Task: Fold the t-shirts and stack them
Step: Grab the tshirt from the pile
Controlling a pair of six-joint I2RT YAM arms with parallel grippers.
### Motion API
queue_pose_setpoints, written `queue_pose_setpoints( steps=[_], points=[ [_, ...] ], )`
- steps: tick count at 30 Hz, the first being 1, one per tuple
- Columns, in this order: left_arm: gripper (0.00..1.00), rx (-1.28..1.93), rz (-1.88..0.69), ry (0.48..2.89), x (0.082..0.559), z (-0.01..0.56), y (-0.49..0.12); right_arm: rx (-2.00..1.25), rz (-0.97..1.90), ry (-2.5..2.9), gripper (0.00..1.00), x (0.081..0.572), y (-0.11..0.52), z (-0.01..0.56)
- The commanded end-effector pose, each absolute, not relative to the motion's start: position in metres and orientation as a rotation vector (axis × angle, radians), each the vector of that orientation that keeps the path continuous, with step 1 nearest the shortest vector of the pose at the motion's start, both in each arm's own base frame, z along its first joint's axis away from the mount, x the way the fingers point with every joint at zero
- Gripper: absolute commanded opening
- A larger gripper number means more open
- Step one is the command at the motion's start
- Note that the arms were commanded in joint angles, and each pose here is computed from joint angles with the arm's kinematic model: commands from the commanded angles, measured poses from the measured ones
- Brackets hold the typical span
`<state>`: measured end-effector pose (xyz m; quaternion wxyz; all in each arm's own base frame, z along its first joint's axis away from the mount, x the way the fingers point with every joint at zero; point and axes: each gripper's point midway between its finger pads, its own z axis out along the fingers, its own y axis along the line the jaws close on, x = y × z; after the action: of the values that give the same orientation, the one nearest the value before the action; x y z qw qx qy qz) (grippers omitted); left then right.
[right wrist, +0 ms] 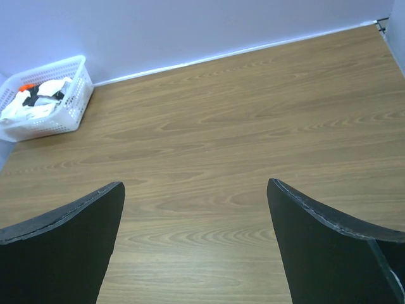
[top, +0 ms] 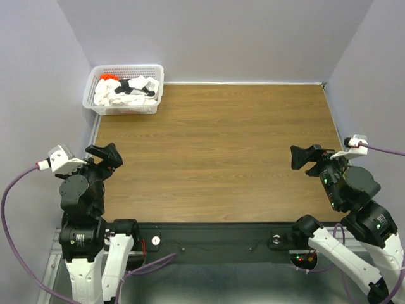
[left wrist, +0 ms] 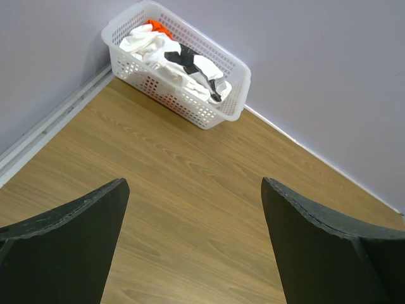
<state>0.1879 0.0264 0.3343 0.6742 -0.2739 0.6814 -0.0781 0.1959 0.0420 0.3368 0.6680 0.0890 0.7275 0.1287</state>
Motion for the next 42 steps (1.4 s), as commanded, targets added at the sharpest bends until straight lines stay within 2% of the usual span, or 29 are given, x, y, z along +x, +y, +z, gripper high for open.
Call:
queue_pose_setpoints(
  steps=[1, 8, 17, 21, 22, 24, 25, 27, 30, 35, 42],
  points=[
    [0.96, -0.681, -0.181, 1.584, 0.206, 0.319, 0.027, 0.232, 0.267, 1.623, 1.00, 0.203, 0.040, 0.338],
    [0.96, -0.768, -0.262, 1.667, 0.272, 0.302, 0.016, 0.184, 0.268, 1.695, 1.00, 0.215, 0.057, 0.321],
    [0.94, -0.870, -0.121, 1.804, 0.393, 0.253, 0.035, 0.109, 0.322, 1.819, 1.00, 0.230, 0.089, 0.290],
    [0.88, -0.950, -0.117, 1.768, 0.444, 0.255, 0.056, 0.102, 0.331, 1.843, 1.00, 0.235, 0.096, 0.285],
    [0.87, -0.974, -0.103, 1.798, 0.457, 0.238, 0.061, 0.102, 0.326, 1.845, 1.00, 0.236, 0.096, 0.284],
    [0.84, -1.000, -0.103, 1.760, 0.477, 0.249, 0.072, 0.114, 0.304, 1.842, 1.00, 0.239, 0.094, 0.287],
    [0.83, -1.016, -0.088, 1.792, 0.489, 0.231, 0.075, 0.115, 0.293, 1.844, 1.00, 0.241, 0.093, 0.286],
    [0.81, -1.018, -0.107, 1.769, 0.509, 0.242, 0.080, 0.127, 0.268, 1.836, 1.00, 0.242, 0.089, 0.289],
    [0.78, -1.052, -0.101, 1.824, 0.539, 0.215, 0.087, 0.157, 0.220, 1.829, 1.00, 0.245, 0.081, 0.288],
    [0.73, -1.077, -0.084, 1.833, 0.563, 0.208, 0.094, 0.226, 0.153, 1.810, 1.00, 0.246, 0.066, 0.286],
    [0.71, -1.114, -0.020, 1.862, 0.563, 0.183, 0.102, 0.268, 0.121, 1.810, 1.00, 0.249, 0.062, 0.283]
  ],
)
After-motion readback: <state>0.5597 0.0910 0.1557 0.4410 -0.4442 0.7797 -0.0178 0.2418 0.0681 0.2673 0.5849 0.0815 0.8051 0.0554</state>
